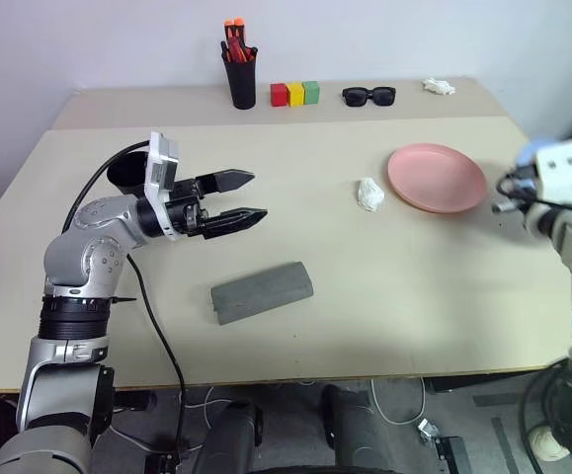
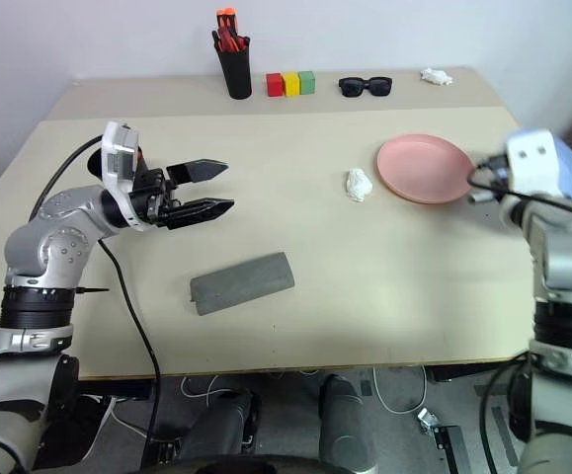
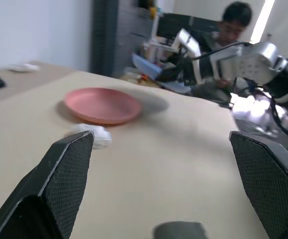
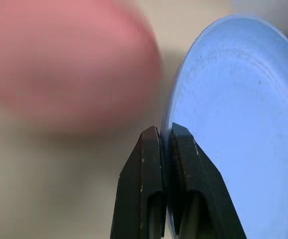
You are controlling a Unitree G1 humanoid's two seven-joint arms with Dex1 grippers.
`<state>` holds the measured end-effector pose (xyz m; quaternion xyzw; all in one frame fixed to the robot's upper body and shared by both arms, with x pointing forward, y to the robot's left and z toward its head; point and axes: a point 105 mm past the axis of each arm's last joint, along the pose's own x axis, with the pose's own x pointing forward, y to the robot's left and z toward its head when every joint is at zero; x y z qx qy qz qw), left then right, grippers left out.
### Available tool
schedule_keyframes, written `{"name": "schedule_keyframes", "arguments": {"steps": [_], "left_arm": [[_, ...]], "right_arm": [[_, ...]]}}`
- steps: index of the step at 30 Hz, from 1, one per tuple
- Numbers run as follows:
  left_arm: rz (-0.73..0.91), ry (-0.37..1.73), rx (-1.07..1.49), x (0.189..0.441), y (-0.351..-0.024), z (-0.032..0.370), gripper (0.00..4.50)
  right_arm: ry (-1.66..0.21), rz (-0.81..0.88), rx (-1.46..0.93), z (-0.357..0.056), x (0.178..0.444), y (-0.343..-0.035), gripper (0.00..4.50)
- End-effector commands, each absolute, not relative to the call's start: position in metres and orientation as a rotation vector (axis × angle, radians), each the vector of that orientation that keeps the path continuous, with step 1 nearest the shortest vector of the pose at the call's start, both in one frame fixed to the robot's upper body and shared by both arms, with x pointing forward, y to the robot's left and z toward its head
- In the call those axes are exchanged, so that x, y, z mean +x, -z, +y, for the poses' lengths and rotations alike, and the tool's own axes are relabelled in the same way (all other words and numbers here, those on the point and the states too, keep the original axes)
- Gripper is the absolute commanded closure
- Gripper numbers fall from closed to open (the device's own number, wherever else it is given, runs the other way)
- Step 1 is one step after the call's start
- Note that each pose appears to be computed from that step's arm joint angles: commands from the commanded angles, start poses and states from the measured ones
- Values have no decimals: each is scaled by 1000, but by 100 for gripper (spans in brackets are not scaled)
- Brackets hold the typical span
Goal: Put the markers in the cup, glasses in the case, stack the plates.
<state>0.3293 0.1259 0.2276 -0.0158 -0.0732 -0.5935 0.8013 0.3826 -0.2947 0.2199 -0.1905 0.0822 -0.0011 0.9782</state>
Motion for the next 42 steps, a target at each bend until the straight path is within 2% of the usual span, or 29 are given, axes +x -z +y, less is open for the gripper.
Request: {"name": "schedule_keyframes", "arguments": {"steps": [1,4,9,12,18,23,25,31,36,40,41,42], "left_arm": [[-227,1237,-5,331,-240,129,0],[-226,1219,-10,331,-239,130,0],[-235,1194,-1,325,-242,136,0],[-225,1176,1,322,-240,140,0],[-221,1166,-13,320,-236,141,0],[-231,1163,-26,324,-237,142,0],[-234,1172,-30,324,-237,140,0],[-243,1194,-32,325,-239,136,0],[-242,1188,-25,323,-240,138,0],[-236,1177,-19,321,-239,141,0],[-236,1174,-19,320,-239,140,0],[-237,1172,-17,320,-239,140,0]], "right_arm": [[-143,104,-413,-256,404,-221,442],[-195,126,-402,-238,429,-208,442],[-196,196,-414,-241,445,-185,442],[-215,208,-385,-242,449,-180,356],[-251,186,-358,-235,450,-189,60],[-379,51,-57,-202,441,-227,60],[-433,42,-7,-186,436,-228,60],[-432,136,-69,-167,438,-190,60],[-347,202,-188,-183,447,-153,60],[-327,249,-219,-191,449,-137,60],[-332,250,-232,-191,449,-137,111],[-338,246,-238,-190,449,-139,141]]}}
